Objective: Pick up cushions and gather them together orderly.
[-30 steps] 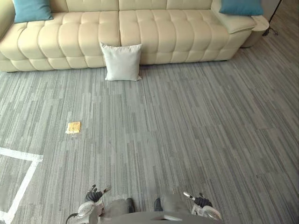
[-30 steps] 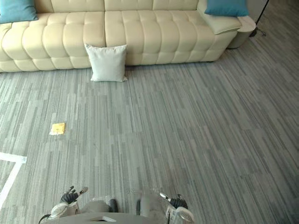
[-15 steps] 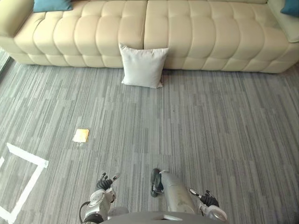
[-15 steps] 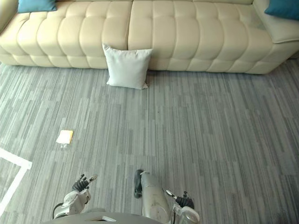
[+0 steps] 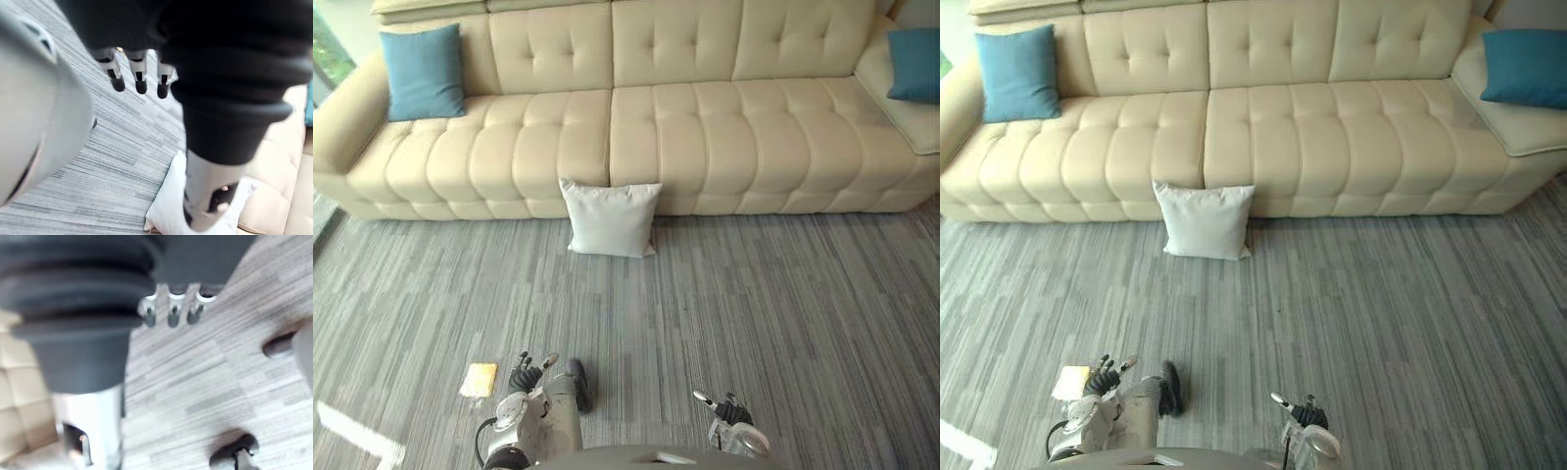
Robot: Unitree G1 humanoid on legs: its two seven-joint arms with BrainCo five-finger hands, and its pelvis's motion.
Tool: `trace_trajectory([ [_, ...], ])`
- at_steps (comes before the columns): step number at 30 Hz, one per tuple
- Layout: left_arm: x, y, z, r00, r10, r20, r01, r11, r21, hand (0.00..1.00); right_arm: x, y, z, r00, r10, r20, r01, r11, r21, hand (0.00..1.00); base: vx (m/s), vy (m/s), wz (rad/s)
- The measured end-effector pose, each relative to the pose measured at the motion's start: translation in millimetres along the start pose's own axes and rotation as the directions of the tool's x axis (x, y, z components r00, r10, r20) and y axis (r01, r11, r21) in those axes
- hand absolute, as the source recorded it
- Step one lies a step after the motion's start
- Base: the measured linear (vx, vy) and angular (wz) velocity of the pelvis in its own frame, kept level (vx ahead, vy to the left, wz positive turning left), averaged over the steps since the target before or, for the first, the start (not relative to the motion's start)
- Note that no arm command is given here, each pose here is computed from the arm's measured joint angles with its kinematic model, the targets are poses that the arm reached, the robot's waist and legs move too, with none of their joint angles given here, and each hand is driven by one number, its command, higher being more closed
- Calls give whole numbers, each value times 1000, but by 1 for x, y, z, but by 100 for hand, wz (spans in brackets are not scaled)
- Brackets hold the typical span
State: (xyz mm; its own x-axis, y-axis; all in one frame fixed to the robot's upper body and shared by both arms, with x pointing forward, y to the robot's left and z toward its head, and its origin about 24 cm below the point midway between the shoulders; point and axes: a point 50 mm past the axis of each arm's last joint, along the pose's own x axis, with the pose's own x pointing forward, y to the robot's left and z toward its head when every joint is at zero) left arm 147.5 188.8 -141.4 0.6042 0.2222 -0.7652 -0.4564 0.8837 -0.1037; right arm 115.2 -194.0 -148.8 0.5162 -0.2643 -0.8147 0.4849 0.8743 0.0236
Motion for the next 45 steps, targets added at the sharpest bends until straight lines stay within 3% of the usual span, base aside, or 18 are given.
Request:
trace_trajectory([
  [13,-6,-25,-26,993,-74,-96,77,996,33,0,5,-9,19,998,-14,60,15,1000,-22,0,439,-95,36],
  [27,-7,-22,-23,995,-68,-68,70,997,23,0,4,-20,9,999,-46,10,46,998,-38,0,220,38,-15],
  [38,-4,-8,-16,998,-38,-55,41,997,63,0,4,-1,9,1000,13,12,-12,997,-76,0,-16,142,-30],
  [45,6,-27,19,997,-62,45,59,995,82,0,12,24,48,991,55,122,-40,992,-123,0,-55,36,-19],
])
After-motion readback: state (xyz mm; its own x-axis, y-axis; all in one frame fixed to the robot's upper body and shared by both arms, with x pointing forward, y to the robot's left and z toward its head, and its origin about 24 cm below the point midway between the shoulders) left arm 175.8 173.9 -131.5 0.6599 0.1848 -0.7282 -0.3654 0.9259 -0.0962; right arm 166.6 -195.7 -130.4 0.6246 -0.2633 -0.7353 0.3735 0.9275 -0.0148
